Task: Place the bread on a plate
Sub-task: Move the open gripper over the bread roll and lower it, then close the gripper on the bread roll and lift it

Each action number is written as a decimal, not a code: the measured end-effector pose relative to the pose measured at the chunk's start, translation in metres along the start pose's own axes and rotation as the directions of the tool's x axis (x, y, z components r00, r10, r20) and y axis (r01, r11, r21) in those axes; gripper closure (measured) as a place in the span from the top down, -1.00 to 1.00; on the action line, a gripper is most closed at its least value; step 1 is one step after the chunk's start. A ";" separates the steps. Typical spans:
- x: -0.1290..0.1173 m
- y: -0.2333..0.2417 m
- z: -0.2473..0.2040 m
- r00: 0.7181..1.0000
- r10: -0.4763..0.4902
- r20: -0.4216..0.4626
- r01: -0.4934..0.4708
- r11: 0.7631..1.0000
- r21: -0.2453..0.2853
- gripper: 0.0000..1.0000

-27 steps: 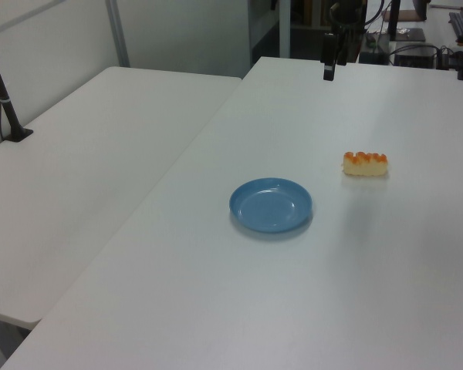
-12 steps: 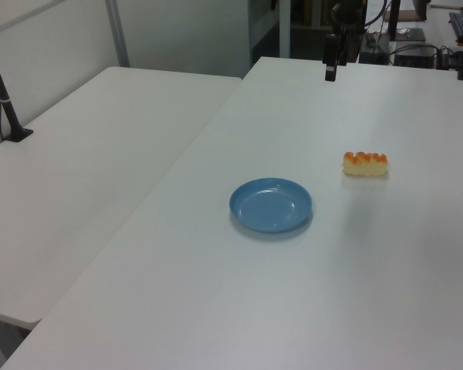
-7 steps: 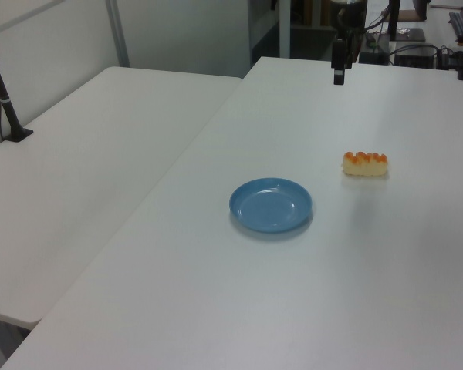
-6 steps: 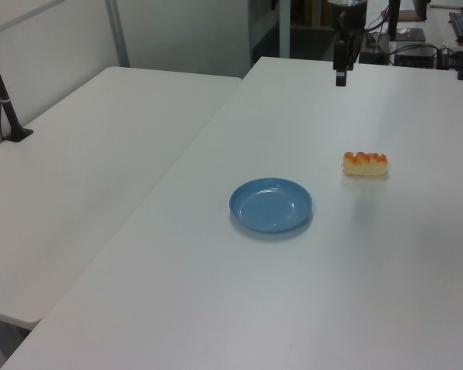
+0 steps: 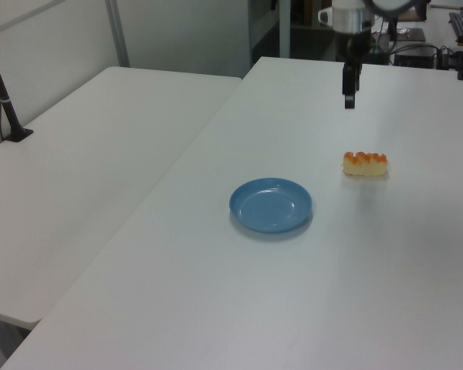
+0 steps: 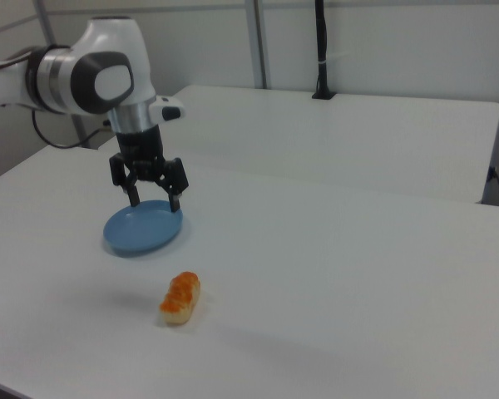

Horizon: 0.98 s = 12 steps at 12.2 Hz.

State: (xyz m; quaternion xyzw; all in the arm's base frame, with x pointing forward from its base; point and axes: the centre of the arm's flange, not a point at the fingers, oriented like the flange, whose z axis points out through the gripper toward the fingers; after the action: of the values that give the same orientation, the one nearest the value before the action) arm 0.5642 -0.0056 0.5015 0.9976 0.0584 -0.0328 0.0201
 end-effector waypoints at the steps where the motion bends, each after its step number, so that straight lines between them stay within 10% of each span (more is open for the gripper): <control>1: -0.004 -0.003 0.013 1.000 -0.012 0.009 0.013 1.000 -0.016 1.00; 12: -0.017 0.003 0.123 0.994 -0.077 0.079 0.084 0.993 -0.081 1.00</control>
State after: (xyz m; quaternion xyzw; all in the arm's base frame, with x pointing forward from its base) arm 0.5394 -0.0162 0.3800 0.9907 0.0991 -0.0686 0.0628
